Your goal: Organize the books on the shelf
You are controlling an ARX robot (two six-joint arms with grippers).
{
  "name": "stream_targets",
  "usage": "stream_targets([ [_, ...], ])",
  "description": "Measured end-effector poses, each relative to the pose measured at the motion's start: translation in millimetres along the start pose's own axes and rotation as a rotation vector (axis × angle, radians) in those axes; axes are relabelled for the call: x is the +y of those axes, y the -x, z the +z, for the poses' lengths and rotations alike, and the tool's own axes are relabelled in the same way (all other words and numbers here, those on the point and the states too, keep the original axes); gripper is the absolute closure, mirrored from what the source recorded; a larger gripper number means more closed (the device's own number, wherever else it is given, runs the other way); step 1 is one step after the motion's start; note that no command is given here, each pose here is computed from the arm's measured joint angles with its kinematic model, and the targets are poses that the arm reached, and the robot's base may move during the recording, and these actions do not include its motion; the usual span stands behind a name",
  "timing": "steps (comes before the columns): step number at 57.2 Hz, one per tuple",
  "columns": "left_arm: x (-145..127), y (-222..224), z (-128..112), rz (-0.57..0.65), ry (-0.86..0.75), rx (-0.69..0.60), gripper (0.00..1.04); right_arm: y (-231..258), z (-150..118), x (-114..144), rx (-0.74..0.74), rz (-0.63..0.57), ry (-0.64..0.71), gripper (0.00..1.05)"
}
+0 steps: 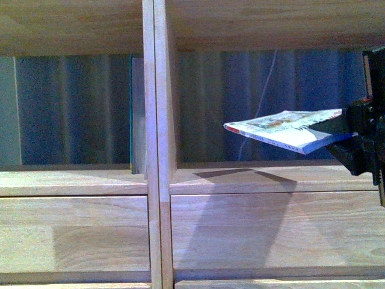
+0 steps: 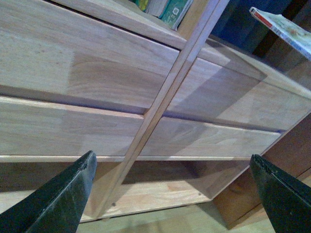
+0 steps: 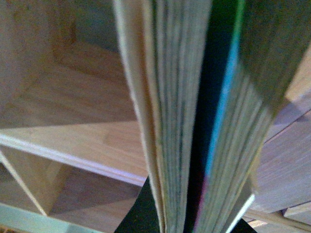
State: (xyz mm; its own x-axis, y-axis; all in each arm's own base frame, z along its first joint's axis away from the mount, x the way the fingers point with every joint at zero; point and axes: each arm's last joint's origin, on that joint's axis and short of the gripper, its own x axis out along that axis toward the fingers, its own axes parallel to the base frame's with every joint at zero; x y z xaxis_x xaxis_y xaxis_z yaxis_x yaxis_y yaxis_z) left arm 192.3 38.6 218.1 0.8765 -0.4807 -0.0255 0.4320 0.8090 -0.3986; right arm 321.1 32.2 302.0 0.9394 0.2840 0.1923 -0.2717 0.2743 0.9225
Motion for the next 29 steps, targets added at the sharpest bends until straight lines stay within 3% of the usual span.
stream_targets([
  [10, -0.4, -34.9, 29.5, -0.136, 0.161, 0.030, 0.07, 1.1, -12.9, 8.9, 0.051, 0.080, 0.041, 0.97],
  [19, -19.5, -67.1, 62.5, -0.298, 0.266, 0.036, 0.07, 1.6, -29.9, 13.5, 0.110, 0.134, 0.071, 0.97],
  [29, -40.1, -92.5, 77.8, -0.408, 0.306, 0.029, 0.07, 3.6, -46.7, 16.6, 0.173, 0.176, 0.072, 0.97],
])
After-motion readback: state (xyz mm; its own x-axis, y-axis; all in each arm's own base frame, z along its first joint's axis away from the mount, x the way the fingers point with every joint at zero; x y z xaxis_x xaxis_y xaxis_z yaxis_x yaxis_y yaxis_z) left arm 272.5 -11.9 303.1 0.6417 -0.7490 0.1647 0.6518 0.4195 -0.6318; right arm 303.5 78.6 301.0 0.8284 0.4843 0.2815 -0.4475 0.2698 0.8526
